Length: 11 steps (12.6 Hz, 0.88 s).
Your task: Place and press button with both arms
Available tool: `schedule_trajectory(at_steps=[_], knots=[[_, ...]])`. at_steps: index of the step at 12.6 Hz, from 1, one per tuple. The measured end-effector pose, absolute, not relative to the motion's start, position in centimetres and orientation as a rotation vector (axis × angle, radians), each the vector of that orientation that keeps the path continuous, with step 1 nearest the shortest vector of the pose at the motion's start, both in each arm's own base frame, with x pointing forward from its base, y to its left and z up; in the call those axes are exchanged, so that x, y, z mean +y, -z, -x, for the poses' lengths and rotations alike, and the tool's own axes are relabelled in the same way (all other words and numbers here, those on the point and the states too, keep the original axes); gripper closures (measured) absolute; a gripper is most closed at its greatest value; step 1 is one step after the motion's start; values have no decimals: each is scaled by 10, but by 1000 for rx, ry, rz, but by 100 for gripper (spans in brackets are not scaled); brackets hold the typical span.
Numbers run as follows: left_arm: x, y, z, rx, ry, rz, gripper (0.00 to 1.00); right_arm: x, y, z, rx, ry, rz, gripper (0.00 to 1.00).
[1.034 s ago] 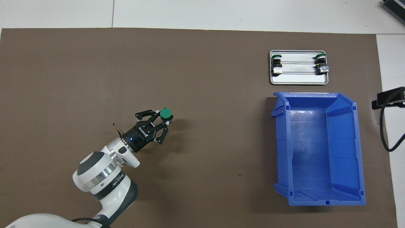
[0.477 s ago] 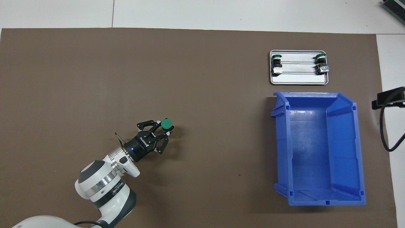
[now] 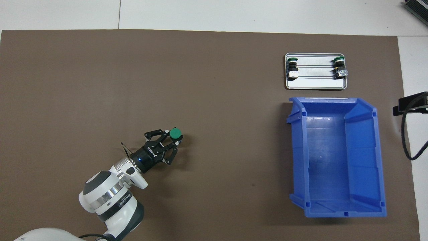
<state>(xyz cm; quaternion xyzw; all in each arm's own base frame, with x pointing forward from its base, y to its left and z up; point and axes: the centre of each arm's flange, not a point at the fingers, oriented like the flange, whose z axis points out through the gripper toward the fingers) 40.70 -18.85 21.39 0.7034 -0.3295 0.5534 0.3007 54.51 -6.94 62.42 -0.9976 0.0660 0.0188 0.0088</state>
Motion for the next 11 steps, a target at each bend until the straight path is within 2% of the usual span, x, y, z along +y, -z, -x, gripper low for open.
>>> schedule_trajectory(at_steps=[2, 3, 5, 6, 7, 9, 11], knots=[[-189, -213, -406, -878, -1463, -1871, 67, -69, -624, -545, 206, -59, 3117, 0], [-189, -213, -406, -879, -1463, -1872, 59, -69, -624, -545, 206, -59, 3117, 0], [-189, -213, -406, -880, -1462, -1874, 33, -69, -624, -545, 206, -59, 3117, 0], [-189, -213, -406, -880, -1461, -1874, 27, -69, -624, -545, 206, -59, 3117, 0], [-189, -213, -406, -880, -1461, -1874, 26, -69, -624, -545, 206, -59, 3117, 0], [-189, -213, -405, -881, -1459, -1876, 4, -69, -624, -545, 206, -59, 3117, 0], [-190, -211, -403, -885, -1450, -1880, 0, -69, -624, -545, 206, -59, 3117, 0]])
